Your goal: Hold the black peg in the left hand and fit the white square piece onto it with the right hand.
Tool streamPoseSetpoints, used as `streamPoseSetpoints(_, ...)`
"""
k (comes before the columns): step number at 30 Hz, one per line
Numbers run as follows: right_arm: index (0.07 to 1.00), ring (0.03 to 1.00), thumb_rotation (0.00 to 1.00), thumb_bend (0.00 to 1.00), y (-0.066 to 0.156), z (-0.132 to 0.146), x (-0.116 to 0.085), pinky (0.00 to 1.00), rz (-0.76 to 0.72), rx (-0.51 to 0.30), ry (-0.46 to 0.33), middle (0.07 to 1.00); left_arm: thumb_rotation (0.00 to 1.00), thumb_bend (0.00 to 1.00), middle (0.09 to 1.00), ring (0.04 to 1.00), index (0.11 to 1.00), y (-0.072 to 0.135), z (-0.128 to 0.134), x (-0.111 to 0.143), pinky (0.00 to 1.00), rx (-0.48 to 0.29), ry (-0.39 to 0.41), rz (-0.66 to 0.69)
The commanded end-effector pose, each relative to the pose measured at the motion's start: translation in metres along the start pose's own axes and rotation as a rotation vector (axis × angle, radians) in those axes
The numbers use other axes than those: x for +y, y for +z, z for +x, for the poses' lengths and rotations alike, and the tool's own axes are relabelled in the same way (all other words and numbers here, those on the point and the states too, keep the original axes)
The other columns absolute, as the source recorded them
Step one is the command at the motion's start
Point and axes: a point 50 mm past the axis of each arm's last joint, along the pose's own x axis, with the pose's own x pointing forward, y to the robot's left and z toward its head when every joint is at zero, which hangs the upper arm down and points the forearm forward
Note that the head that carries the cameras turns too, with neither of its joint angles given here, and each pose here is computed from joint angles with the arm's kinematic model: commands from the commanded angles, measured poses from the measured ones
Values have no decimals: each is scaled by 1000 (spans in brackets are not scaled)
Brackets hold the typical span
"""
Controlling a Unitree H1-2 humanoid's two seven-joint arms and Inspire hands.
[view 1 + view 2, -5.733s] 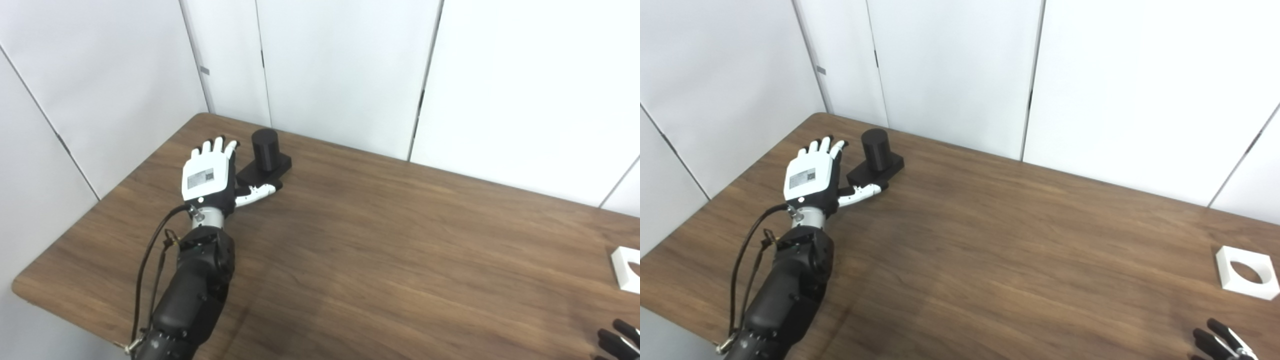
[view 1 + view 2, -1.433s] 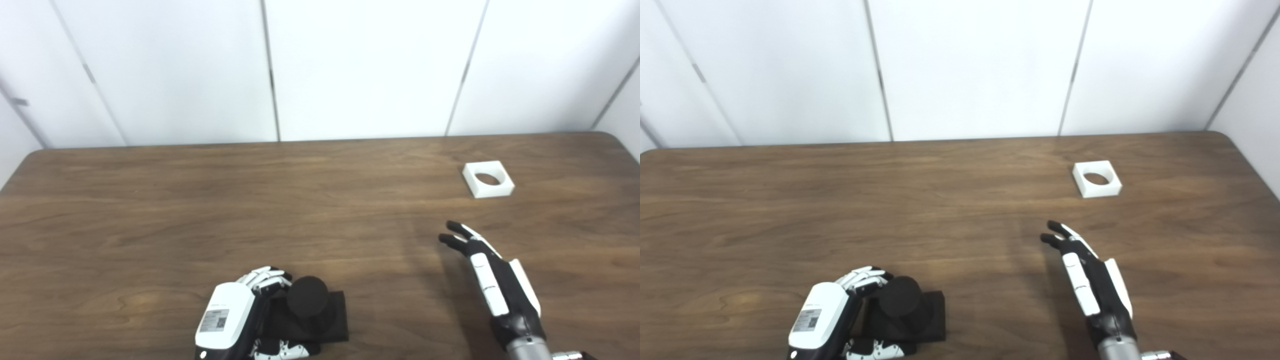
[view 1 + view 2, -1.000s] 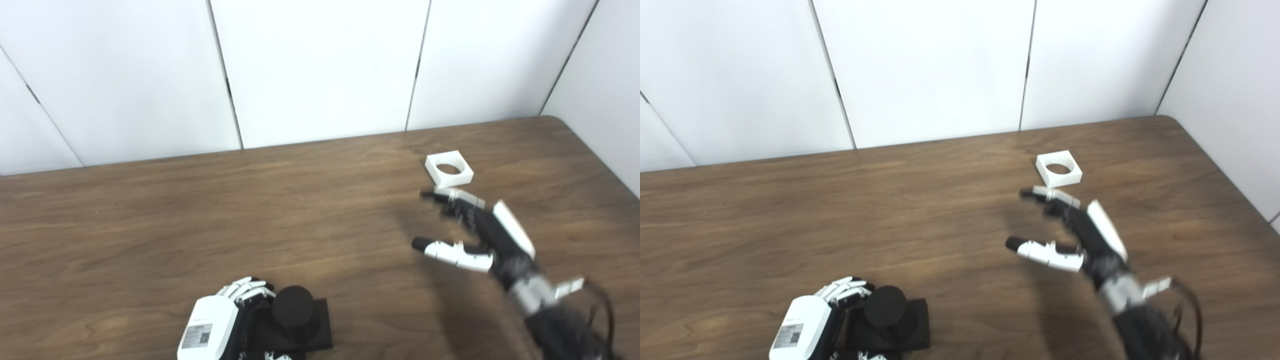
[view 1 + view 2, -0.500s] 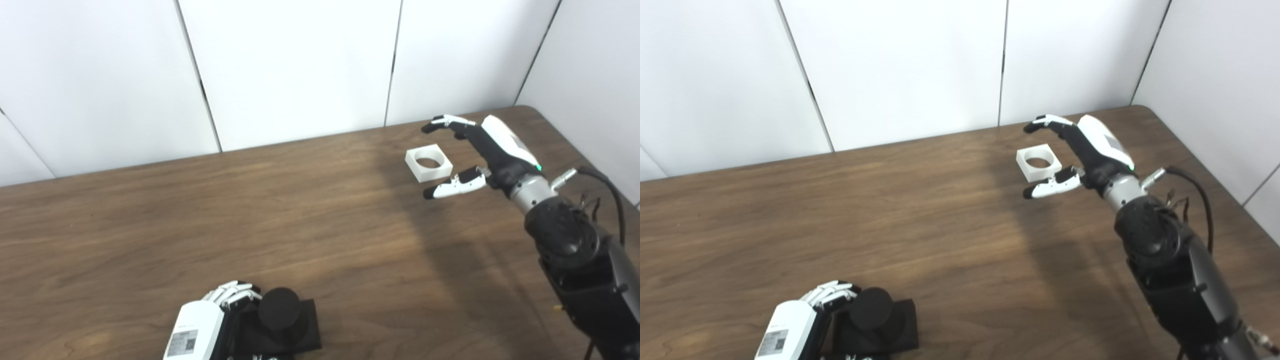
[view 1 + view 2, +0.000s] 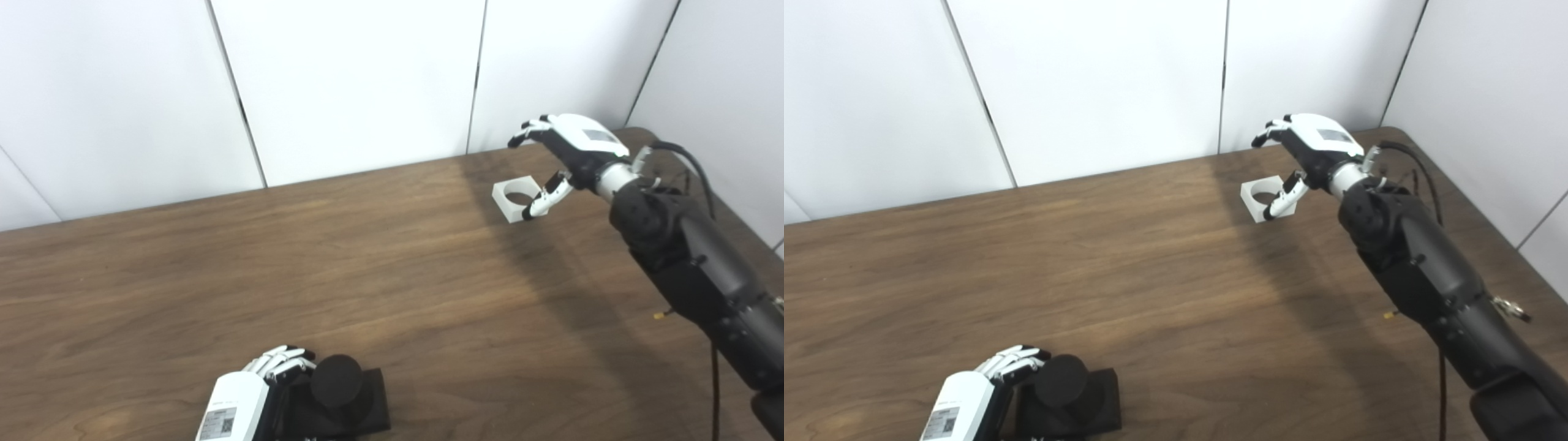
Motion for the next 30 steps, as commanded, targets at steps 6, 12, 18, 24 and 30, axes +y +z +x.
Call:
streamPoseSetpoints(6,800,1000,150,963,2,27,-30,942,-144,-10,-13,947,48,511,753,812,489,-7,-17,-29,721,67,-187,-33)
streamPoseSetpoints(12,810,1000,167,967,2,40,-19,958,-175,8,54,942,49,511,749,809,490,-6,-15,-30,726,66,-181,-15)
streamPoseSetpoints(18,808,1000,185,960,1,50,-9,973,-191,12,74,931,48,512,741,799,489,-6,-13,-30,723,79,-170,-11)
streamPoseSetpoints(24,804,997,182,956,2,57,0,966,-203,23,94,929,48,513,737,792,489,-6,-13,-29,720,79,-165,-3)
streamPoseSetpoints(30,790,984,185,941,3,61,9,957,-195,20,103,919,48,513,738,792,489,-6,-14,-29,713,79,-166,-5)
